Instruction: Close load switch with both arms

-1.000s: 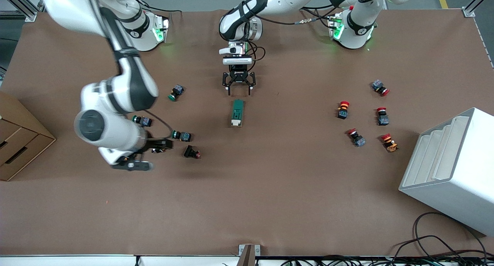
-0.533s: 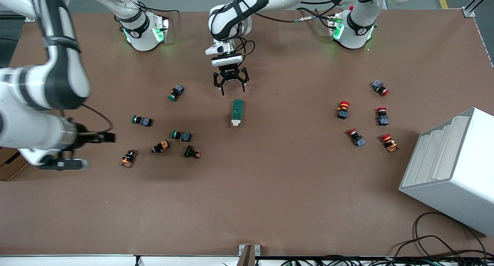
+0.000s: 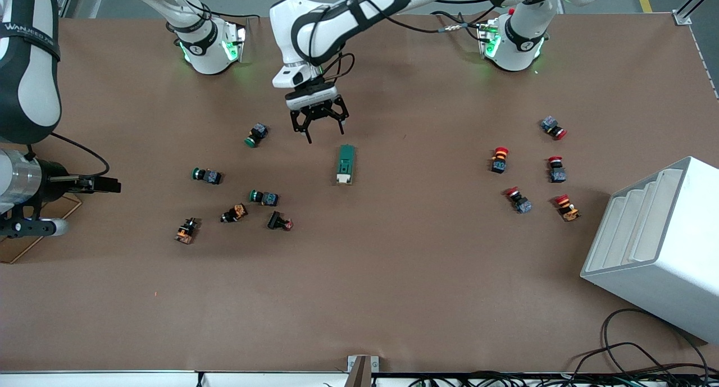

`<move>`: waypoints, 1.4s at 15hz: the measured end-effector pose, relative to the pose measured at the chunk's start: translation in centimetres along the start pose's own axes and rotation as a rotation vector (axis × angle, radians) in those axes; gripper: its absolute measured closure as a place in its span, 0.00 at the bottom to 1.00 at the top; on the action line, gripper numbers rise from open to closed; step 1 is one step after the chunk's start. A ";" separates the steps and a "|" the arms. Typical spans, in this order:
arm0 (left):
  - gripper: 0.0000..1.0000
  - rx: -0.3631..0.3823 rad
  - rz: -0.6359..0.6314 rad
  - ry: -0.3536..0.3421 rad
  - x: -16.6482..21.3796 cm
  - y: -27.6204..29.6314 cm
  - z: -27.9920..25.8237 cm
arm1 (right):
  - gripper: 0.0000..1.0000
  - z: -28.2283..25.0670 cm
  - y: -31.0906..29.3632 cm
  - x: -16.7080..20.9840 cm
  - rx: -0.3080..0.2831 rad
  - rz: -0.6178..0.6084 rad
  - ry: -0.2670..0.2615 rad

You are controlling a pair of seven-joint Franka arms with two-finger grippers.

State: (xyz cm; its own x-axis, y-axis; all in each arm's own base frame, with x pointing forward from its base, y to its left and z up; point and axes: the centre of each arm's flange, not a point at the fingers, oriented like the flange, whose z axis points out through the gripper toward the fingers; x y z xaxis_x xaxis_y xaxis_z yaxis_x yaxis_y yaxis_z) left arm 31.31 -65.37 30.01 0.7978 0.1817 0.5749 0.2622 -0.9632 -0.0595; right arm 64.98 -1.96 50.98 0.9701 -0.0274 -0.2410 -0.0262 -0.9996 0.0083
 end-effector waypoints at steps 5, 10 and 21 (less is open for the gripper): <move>0.00 -0.036 0.095 -0.209 15.6 -3.5 -3.4 | 0.00 -0.7 -0.4 -0.4 0.001 -0.007 -0.011; 0.00 -0.131 0.131 -0.350 29.9 -11.5 -5.0 | 0.00 -0.8 -0.4 -0.9 0.002 -0.007 -0.042; 0.00 -0.116 0.081 -0.486 46.9 -32.3 -2.8 | 0.00 -7.0 -0.8 -6.0 0.003 -0.016 0.012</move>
State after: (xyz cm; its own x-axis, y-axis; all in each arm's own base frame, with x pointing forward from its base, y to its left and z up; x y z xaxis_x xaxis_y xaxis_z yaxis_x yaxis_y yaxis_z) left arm 58.74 -26.33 61.23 0.9809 0.1499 0.1242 0.1487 -0.9887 0.0191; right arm 60.88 -1.01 59.25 0.9733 -0.0115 -0.2293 -0.0114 -0.9999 0.0017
